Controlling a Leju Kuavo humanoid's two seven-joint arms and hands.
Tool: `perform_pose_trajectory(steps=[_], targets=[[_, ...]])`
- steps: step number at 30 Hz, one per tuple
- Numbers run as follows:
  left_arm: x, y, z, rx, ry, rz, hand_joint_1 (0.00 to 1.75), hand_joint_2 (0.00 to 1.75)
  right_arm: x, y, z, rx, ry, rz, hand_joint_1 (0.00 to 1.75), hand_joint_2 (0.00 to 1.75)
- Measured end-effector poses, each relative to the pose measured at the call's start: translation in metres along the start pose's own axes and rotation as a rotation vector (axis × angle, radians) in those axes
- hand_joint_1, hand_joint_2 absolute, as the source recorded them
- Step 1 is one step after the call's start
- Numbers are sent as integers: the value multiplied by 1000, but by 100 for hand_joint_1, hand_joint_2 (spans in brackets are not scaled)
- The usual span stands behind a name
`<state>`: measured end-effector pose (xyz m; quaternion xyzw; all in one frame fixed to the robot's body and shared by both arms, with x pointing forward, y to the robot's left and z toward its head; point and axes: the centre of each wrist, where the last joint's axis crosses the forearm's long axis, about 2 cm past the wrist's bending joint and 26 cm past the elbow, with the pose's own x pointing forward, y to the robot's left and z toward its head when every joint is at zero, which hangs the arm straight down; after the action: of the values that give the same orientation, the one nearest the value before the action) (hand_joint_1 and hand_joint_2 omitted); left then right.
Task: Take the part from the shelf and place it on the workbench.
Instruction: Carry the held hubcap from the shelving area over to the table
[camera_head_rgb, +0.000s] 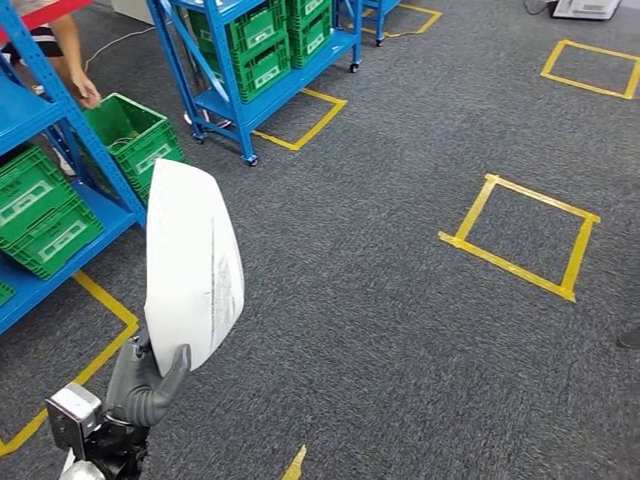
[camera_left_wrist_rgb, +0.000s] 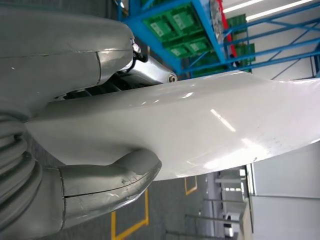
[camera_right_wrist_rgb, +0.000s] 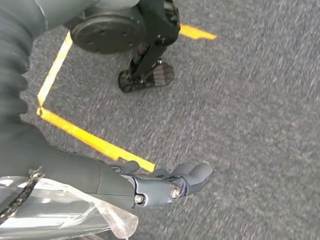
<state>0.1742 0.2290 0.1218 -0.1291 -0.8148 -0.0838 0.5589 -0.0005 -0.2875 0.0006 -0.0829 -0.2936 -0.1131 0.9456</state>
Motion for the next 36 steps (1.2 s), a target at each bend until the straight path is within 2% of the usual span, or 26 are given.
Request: perform_pose_trajectory(steps=[10, 20, 25, 36], targets=[[0, 3, 1, -17, 3, 7, 175, 175, 2, 0, -1, -3, -10, -4, 0, 175], [-1, 0, -5, -46, 1, 13, 175, 175, -1, -10, 7, -73, 35, -113, 0, 175], [-1, -4, -12, -67, -8, 17, 175, 175, -2, -17, 9, -73, 40, -113, 0, 175], [-4, -7, -10, -77, 6, 15, 175, 175, -2, -25, 5, -88, 28, -124, 0, 175]])
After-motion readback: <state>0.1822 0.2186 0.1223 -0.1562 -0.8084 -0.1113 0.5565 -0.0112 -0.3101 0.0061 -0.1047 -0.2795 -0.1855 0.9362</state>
